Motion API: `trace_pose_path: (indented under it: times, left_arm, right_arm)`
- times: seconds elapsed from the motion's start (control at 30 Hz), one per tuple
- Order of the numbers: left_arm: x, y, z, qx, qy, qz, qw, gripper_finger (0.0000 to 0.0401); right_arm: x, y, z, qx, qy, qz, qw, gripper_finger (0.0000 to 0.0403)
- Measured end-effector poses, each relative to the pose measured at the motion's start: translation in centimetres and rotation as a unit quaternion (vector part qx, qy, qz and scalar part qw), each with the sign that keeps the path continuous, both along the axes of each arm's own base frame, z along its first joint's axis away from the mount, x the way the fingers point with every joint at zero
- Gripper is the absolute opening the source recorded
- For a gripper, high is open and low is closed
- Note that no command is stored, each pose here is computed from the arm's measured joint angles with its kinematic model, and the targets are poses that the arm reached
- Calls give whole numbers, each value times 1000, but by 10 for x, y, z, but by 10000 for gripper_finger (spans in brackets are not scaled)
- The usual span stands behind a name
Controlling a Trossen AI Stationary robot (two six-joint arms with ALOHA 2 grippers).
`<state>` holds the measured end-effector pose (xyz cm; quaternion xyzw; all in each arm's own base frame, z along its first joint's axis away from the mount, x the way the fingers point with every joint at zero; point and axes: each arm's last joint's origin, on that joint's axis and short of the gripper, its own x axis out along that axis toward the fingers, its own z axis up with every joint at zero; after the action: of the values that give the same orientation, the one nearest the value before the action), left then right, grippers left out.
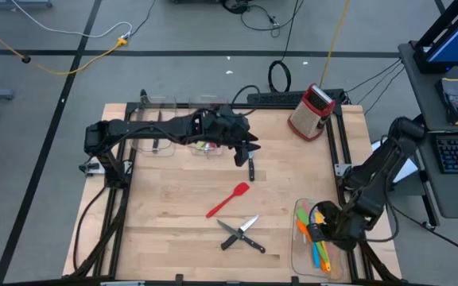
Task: Pick & Place Kitchen Items
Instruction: Put the pink spatula into the bottom transparent bin, then put the red spatula into the bottom transparent bin
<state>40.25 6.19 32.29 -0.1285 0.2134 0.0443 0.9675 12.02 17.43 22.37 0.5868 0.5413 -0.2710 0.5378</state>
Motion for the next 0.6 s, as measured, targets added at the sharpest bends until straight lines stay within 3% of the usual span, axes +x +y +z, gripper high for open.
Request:
trace_pose_path:
  times: [0.3, 0.6]
  left_arm:
    - [1, -8, 0, -10, 0, -14, 1000, 159]
    - [1, -11, 0, -12, -1, -19, 1000, 159]
  right_arm:
    - [6, 6, -9, -11, 5, 2, 1000, 24]
    - [7, 9, -9, -1, 5, 7, 1000, 95]
